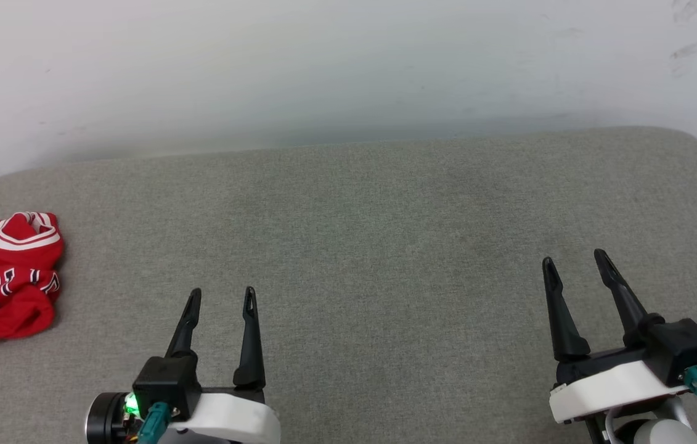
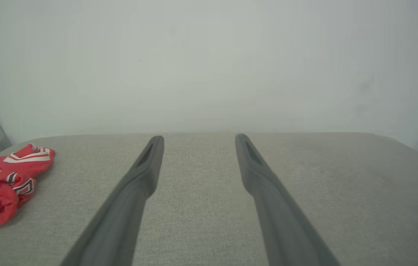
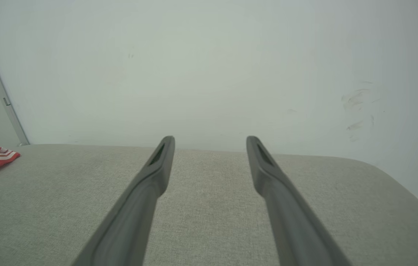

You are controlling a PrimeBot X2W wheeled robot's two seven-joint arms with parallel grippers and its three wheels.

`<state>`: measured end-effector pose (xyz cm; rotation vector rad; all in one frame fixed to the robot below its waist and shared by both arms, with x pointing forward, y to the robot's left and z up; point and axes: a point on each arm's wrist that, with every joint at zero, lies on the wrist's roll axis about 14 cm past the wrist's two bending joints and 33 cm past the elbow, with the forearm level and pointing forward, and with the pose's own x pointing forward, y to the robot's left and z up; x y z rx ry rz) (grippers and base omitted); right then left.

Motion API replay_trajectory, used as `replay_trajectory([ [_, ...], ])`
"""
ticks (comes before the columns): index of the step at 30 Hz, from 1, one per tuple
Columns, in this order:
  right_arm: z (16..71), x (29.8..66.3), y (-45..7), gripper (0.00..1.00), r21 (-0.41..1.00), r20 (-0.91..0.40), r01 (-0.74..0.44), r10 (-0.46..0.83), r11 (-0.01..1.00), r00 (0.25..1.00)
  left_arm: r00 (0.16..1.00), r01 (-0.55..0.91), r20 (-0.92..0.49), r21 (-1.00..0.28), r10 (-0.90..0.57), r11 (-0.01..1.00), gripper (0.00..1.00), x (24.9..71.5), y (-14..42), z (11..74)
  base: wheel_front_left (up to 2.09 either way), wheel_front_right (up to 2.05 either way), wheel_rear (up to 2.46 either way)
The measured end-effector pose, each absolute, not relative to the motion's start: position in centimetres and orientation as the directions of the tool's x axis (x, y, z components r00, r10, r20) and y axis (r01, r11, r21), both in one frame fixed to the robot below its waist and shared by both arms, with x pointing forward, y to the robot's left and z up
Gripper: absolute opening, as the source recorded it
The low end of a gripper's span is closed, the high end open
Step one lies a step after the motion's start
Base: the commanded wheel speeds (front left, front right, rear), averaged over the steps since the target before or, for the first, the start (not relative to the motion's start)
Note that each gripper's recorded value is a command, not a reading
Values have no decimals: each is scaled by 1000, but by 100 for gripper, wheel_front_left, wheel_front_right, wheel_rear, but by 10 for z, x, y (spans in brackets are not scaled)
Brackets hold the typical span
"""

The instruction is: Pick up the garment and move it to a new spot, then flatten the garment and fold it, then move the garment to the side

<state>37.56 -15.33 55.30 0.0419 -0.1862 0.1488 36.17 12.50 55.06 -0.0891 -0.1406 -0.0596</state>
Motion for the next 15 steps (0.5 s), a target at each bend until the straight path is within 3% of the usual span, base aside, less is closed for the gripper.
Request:
replay_trajectory([
  [7,550,374,-156,100,133,195,-150,123,980,973,981,62,194,-163,-30,985,100,361,138,561,0,0,0],
  [15,538,371,-156,100,138,169,-144,120,980,978,975,107,212,-174,-69,979,100,357,143,557,0,0,0],
])
